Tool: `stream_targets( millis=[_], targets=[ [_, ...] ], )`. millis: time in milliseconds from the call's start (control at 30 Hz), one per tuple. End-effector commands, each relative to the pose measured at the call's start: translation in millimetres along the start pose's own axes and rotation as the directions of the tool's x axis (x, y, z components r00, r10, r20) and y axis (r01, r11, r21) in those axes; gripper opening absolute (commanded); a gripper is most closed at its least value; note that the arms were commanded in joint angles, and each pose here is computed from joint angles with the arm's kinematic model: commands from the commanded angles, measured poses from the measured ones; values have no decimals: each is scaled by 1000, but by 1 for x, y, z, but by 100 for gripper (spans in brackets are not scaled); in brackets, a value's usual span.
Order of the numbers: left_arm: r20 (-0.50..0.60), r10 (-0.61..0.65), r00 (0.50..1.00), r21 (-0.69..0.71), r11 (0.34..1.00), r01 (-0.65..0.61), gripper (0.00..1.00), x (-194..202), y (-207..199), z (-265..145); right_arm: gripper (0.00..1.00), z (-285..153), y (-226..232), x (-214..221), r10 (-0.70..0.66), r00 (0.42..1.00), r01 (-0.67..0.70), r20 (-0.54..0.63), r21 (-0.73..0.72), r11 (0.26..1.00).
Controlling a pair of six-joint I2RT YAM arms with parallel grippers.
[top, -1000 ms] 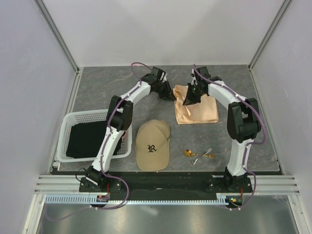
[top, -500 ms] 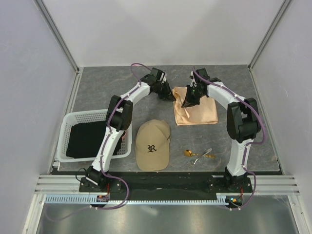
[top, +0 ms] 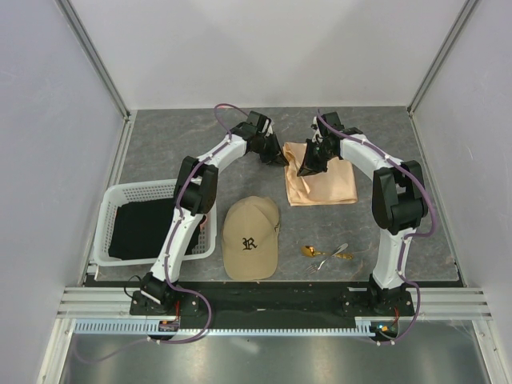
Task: Fold the napkin into a case and place the utensils inside
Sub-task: Fold the rectangle-folded napkin at the center of the board, then rotate the square-folded napkin at the center of the board.
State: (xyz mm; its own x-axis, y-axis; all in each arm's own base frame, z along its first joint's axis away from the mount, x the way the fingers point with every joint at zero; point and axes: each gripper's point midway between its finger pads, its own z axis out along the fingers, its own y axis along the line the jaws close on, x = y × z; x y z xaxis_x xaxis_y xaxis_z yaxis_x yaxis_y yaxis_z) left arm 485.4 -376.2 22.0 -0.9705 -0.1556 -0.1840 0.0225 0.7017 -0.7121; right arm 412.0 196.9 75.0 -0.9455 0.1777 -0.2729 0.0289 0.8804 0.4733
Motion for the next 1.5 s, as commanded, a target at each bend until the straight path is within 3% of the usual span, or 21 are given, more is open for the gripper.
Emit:
stream_targets(
  millis=[0,233,433,600,667,800,1033,1267,1467],
  targets=[
    [17,13,1000,-6,1000,-13,13,0,-10,-8,0,-7,13,-4,-6,1000,7,30,-39,999],
    [6,5,1000,13,1000,-6,13,2,-13,-14,1,15,9,10,6,999,-8,-45,-52,999],
    [-13,-14,1000,18,1000,14,24,9,-10,-38,6,27,-4,26,5,995,-8,-96,-35,999],
    [41,25,999,36,999,-27,32,-4,-22,-79,11,36,-10,31,10,995,-13,-99,-29,1000],
    [51,35,998,36,999,-37,33,-7,-21,-88,17,41,-10,36,21,991,-27,-130,-43,999],
    [72,44,996,51,998,-47,34,-12,-28,-106,39,34,-3,40,21,991,-32,-133,-74,997],
    [50,41,998,152,987,-48,34,-14,-49,-99,63,2,10,32,46,994,-58,-100,-114,992],
    [3,56,998,205,977,-56,27,11,-77,-68,65,-29,-14,5,156,988,-156,-15,-107,982],
    [-40,66,997,198,979,-57,25,31,-79,-53,47,-60,-72,10,245,968,-245,57,-14,969]
  ],
)
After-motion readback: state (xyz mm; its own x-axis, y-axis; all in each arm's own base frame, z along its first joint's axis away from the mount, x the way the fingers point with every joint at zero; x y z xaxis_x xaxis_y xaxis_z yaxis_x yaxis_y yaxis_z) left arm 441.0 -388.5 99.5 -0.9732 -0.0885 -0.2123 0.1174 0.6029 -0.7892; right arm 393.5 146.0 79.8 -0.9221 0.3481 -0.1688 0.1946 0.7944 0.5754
